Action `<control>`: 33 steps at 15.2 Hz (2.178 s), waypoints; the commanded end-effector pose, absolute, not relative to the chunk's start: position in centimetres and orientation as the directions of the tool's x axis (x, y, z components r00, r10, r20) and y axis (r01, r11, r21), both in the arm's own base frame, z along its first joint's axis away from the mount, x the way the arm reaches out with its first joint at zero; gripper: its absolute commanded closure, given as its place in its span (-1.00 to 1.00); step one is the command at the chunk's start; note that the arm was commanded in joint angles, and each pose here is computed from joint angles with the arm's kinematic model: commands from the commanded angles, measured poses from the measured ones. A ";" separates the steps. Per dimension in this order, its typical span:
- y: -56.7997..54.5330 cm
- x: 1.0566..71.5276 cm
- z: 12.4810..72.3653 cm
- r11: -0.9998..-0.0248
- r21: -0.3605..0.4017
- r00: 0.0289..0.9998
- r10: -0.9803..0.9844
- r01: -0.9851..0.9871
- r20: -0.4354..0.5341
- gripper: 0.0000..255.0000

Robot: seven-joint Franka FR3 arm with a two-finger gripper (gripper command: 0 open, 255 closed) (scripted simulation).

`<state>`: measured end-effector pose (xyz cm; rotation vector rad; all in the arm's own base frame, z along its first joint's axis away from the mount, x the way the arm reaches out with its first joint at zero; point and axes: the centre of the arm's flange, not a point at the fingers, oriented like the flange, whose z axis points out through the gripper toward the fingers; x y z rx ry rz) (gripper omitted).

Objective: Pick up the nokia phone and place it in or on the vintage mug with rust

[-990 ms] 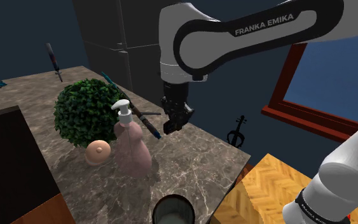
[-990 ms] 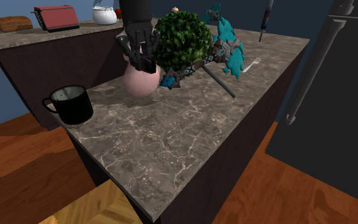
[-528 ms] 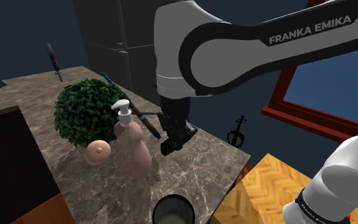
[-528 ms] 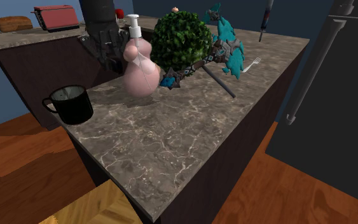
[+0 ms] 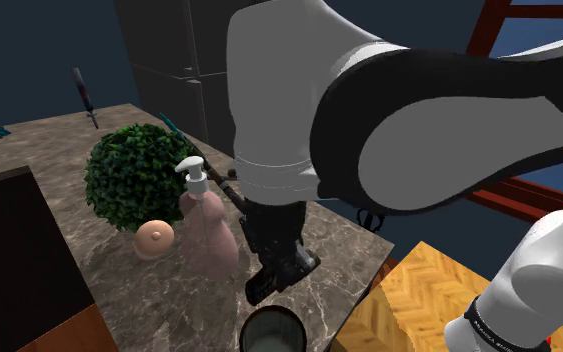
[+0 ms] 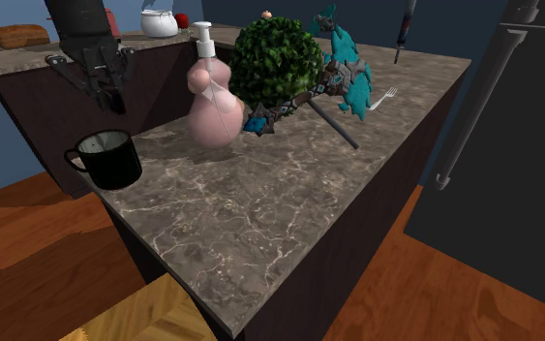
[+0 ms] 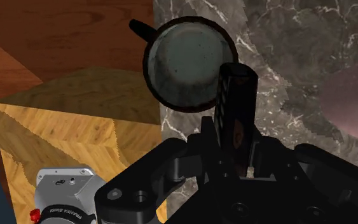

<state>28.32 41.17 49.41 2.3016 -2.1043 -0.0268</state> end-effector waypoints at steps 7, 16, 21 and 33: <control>45.2 23.4 47.8 -0.088 0.029 0.088 -0.996 -0.996 0.003 1.00; 45.2 23.4 43.1 -0.088 0.029 0.088 -0.996 -0.996 0.003 1.00; 45.2 23.4 42.6 -0.088 0.029 0.088 -0.996 -0.996 0.003 1.00; 45.2 23.4 45.2 -0.088 0.029 0.088 -0.996 -0.996 0.003 -1.00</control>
